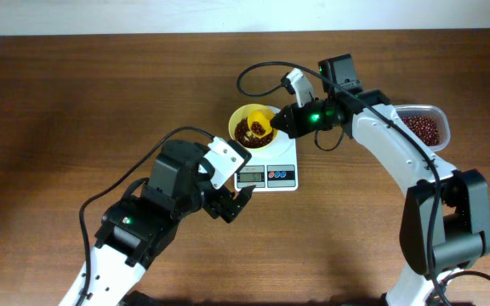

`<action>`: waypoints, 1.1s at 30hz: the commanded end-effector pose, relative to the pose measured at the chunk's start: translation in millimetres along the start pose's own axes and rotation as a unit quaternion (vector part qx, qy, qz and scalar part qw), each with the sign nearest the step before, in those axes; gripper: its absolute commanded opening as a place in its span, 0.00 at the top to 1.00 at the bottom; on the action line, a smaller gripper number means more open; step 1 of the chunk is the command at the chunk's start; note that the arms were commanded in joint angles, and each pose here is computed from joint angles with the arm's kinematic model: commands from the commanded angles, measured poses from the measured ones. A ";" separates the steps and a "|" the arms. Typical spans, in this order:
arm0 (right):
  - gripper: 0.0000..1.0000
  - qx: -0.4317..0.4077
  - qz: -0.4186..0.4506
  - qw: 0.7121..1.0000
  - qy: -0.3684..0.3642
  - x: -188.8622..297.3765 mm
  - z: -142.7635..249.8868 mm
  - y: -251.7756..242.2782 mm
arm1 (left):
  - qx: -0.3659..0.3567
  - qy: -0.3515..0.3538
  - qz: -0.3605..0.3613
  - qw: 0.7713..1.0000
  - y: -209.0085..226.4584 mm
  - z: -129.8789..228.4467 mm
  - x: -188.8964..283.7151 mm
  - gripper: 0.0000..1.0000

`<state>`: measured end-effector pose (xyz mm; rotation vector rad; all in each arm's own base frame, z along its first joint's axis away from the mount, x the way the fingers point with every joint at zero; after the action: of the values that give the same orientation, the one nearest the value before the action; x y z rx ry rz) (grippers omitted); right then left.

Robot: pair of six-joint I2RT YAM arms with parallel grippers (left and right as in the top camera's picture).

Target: Scoop item into bowl and weigh 50g on scale

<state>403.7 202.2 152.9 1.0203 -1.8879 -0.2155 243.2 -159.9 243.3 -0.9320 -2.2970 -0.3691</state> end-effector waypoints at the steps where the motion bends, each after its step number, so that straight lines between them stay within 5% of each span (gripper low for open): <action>1: 0.96 -0.016 -0.016 1.000 0.006 -3.4 4.8 0.2 | -0.001 -0.003 0.005 1.000 -0.8 1.1 1.4 0.01; 25: 0.96 -0.053 0.008 0.998 -0.015 16.4 1.5 -29.0 | -0.001 -0.003 0.005 1.000 -0.9 1.1 1.4 0.01; 33: 0.96 -0.048 -0.087 0.995 -0.023 18.9 -2.9 -4.1 | -0.001 -0.003 0.005 1.000 -0.9 1.1 1.4 0.01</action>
<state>410.7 180.8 162.3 1.0396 -1.8640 -0.3748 243.2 -159.9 243.3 -0.9320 -2.2970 -0.3691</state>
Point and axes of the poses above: each gripper's point midway between its finger pads, its own x axis back along the fingers, its own y axis along the line the jaws close on, z = x × y, the point moved 4 cm from there along x, back along the fingers, and after that the axes turned 1 degree about x, right-handed, at the moved point
